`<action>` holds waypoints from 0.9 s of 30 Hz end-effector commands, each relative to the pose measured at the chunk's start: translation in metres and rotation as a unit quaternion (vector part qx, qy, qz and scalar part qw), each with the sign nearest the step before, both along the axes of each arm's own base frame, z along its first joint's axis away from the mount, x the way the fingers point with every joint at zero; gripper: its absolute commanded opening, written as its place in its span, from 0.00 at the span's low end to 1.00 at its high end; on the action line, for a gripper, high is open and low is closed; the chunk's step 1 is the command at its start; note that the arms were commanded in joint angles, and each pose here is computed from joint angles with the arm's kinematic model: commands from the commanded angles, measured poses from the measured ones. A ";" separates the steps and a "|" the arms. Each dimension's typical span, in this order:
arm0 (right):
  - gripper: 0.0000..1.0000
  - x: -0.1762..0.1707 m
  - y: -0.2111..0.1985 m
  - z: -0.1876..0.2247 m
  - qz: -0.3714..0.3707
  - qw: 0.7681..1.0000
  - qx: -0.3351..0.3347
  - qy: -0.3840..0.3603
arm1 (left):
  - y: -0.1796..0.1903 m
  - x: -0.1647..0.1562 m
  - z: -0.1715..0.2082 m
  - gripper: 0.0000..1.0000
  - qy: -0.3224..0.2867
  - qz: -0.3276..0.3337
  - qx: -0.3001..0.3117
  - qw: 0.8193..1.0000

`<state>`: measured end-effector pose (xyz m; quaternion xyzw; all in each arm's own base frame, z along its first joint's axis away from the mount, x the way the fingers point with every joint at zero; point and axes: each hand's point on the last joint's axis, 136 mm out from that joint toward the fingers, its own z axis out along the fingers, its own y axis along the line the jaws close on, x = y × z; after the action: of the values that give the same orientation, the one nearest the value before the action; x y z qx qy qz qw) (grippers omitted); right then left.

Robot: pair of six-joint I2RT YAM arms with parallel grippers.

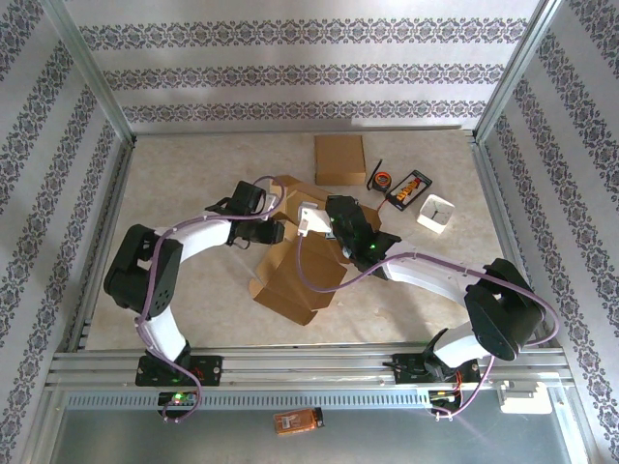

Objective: Fold the paper box

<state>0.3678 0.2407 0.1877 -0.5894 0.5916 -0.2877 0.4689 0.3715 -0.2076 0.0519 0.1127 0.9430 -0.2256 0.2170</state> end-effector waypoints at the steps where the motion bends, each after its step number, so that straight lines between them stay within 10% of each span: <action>1: 0.06 -0.002 0.000 0.010 0.001 1.000 0.010 -0.009 | -0.035 0.011 0.019 0.37 -0.019 -0.038 -0.079 0.996; 16: 0.05 0.003 0.004 0.008 -0.002 1.000 0.015 -0.006 | -0.082 -0.003 0.037 0.26 0.002 -0.064 -0.254 0.965; 27: 0.05 0.000 -0.004 0.009 -0.009 1.000 0.017 -0.009 | -0.054 0.003 0.052 0.37 -0.073 -0.022 -0.147 0.986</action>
<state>0.3675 0.2403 0.1867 -0.5903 0.5924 -0.2875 0.4669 0.3654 -0.2759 0.0692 0.0936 0.8765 -0.4150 0.2253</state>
